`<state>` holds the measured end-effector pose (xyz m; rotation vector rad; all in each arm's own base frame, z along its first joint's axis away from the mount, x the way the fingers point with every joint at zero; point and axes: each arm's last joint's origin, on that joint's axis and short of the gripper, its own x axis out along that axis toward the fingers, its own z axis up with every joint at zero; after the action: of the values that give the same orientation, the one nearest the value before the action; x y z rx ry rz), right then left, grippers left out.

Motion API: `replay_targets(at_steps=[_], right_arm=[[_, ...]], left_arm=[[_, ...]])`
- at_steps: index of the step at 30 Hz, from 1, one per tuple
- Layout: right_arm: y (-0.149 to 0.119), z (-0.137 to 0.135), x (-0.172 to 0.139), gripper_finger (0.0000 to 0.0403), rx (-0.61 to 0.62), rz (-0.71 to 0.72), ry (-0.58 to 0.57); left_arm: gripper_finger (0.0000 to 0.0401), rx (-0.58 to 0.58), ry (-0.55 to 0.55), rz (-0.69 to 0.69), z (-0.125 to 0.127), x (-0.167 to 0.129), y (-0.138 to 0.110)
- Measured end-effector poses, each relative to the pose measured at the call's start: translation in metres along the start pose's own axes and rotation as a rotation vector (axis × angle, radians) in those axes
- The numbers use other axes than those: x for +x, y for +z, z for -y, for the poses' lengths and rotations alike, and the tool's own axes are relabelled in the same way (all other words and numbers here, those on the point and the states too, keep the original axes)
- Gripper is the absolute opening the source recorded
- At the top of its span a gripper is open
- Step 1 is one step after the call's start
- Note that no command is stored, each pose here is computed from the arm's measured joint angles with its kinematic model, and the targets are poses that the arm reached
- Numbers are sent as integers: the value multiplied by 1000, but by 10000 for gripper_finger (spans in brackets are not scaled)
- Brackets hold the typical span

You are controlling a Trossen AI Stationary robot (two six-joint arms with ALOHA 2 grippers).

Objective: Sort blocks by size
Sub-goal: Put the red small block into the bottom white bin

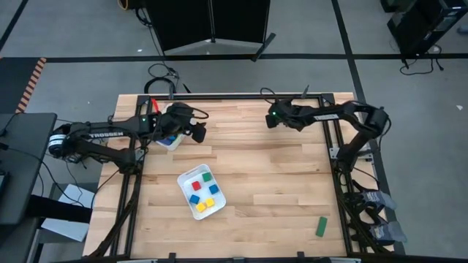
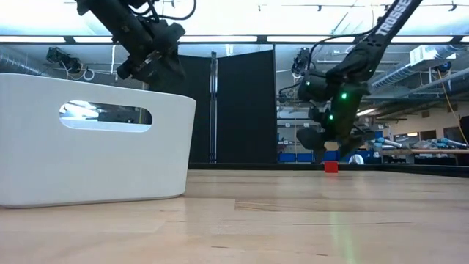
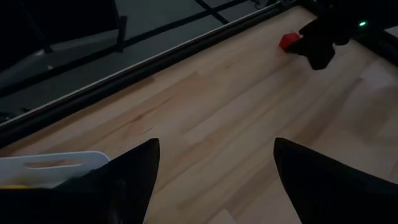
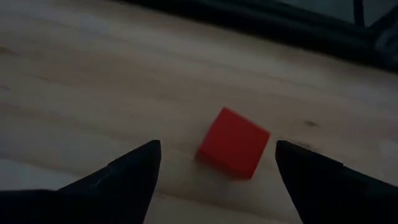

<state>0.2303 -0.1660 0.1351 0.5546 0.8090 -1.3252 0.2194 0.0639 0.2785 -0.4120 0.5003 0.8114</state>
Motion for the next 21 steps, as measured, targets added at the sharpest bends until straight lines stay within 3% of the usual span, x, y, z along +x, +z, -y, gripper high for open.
replay_targets(at_steps=[9,16,21], right_arm=[[-4,-2,20,277,10,-77,-24],[2,7,25,208,41,-75,-44],[4,10,28,160,45,-78,-52]], left_arm=[[321,10,1,-5,1,-1,-2],[321,14,2,-8,1,-1,-2],[321,67,25,-85,0,-5,-12]])
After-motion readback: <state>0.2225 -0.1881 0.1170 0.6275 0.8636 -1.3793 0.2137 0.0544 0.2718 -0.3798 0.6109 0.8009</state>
